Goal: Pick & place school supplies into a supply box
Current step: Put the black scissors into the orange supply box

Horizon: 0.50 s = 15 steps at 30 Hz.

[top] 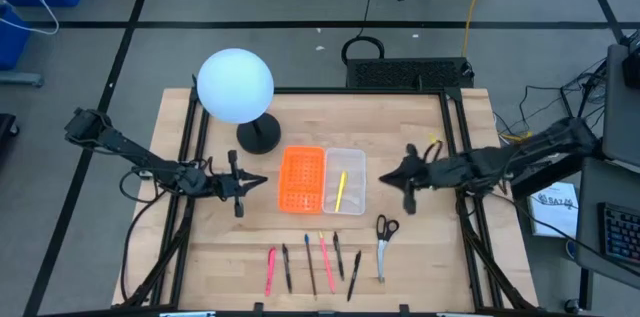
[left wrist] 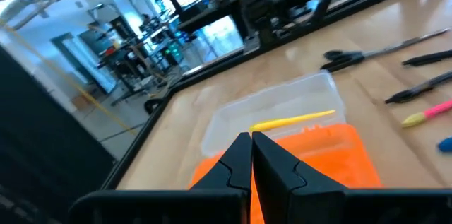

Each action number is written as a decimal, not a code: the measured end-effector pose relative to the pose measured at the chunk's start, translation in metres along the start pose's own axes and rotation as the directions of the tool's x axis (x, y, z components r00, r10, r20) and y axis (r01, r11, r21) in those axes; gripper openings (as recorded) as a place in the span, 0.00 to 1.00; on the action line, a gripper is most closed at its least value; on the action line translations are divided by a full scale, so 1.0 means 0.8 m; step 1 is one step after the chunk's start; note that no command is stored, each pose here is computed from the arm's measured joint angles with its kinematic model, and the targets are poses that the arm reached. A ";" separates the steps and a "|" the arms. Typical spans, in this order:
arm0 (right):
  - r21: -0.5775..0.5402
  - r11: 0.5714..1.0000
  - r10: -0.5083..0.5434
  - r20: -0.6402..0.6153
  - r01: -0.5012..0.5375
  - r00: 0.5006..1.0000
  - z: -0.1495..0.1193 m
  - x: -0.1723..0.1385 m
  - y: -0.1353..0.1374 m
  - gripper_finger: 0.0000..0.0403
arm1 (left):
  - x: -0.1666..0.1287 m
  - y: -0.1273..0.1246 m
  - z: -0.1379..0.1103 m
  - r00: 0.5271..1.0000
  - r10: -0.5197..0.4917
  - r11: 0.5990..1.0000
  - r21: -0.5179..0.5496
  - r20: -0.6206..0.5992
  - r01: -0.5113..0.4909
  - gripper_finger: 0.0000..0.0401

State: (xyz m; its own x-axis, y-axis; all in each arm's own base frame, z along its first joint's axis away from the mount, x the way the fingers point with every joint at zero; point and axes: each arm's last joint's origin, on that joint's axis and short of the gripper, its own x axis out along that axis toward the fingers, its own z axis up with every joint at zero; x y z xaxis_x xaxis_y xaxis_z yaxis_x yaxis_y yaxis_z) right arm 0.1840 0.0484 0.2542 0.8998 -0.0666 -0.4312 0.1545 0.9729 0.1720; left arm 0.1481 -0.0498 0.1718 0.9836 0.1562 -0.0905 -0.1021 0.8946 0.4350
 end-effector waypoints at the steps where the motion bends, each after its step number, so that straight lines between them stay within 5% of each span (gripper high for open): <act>1: 0.011 1.000 0.001 -0.038 -0.001 0.999 0.015 0.004 0.013 0.00 | 0.000 0.000 0.000 1.000 0.008 1.000 0.002 -0.002 -0.008 0.05; 7: 0.134 0.981 -0.079 -0.375 0.139 0.924 0.071 0.035 0.079 0.00 | 0.000 0.001 0.000 1.000 0.030 1.000 -0.002 -0.011 -0.030 0.05; 15: 0.315 0.851 -0.078 -0.715 0.420 0.695 0.085 0.064 0.140 0.00 | 0.000 0.001 0.000 1.000 0.030 0.998 -0.056 -0.010 -0.030 0.05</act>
State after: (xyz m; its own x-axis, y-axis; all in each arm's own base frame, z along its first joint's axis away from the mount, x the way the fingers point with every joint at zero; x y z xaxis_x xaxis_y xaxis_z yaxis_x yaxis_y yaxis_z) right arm 0.2752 0.1387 0.3114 0.3215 0.0358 -0.9462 0.6377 0.7305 0.2443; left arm 0.1480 -0.0489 0.1722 0.9786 0.1870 -0.0862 -0.1401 0.9115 0.3866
